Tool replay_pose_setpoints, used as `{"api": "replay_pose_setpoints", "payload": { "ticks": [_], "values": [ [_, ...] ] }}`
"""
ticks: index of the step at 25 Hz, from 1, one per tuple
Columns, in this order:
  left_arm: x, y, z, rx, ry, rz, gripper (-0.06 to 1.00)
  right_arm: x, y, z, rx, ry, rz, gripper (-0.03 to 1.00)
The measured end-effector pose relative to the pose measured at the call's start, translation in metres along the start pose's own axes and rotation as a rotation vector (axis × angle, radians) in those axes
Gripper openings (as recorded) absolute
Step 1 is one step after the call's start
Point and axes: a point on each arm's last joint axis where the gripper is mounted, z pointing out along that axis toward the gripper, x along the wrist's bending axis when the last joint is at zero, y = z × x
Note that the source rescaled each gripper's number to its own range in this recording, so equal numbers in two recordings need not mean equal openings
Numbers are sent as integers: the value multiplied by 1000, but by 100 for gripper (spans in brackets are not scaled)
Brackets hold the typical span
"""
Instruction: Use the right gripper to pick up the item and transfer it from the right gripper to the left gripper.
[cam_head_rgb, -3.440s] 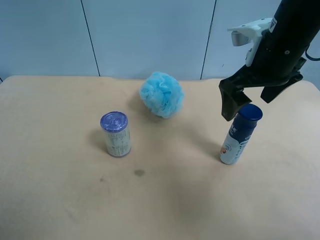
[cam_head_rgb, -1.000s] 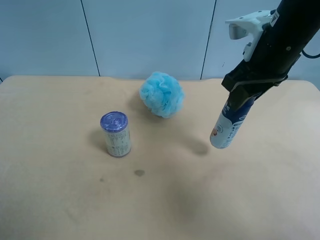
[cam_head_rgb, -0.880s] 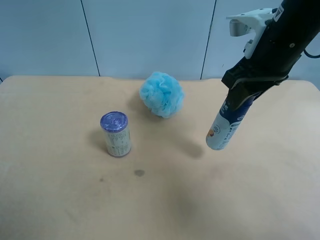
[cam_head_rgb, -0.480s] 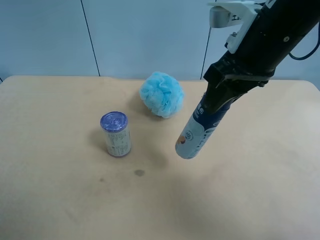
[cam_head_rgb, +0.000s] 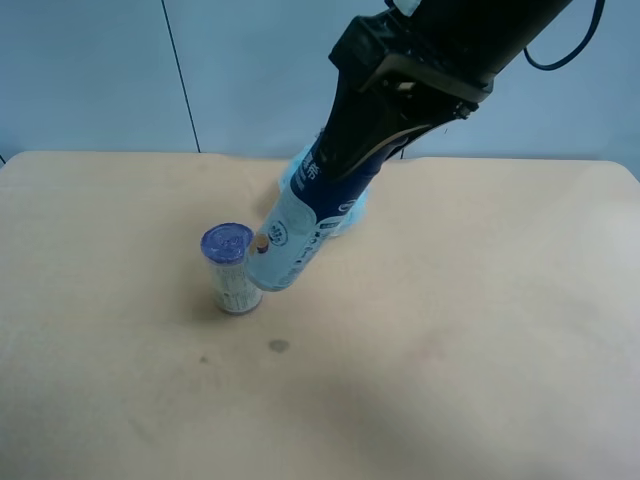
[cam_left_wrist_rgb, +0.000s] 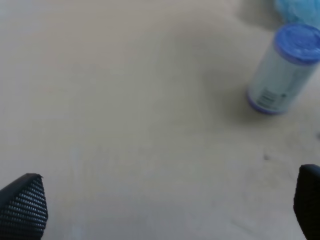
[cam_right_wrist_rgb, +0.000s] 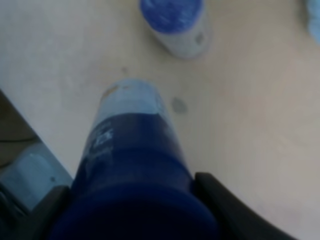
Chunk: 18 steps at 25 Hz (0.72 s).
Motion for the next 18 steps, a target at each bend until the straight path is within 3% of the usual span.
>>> {"api": "replay_pose_setpoints", "payload": {
  "ticks": [6, 12, 18],
  "values": [
    [-5, 30, 12, 90, -94, 135, 100, 9, 8, -1, -85, 102, -18, 0],
    [-17, 52, 22, 124, -332, 324, 100, 14, 14, -2, -154, 149, -35, 0],
    [-28, 70, 31, 164, -486, 453, 100, 15, 16, 1, -162, 179, -36, 0]
  ]
}}
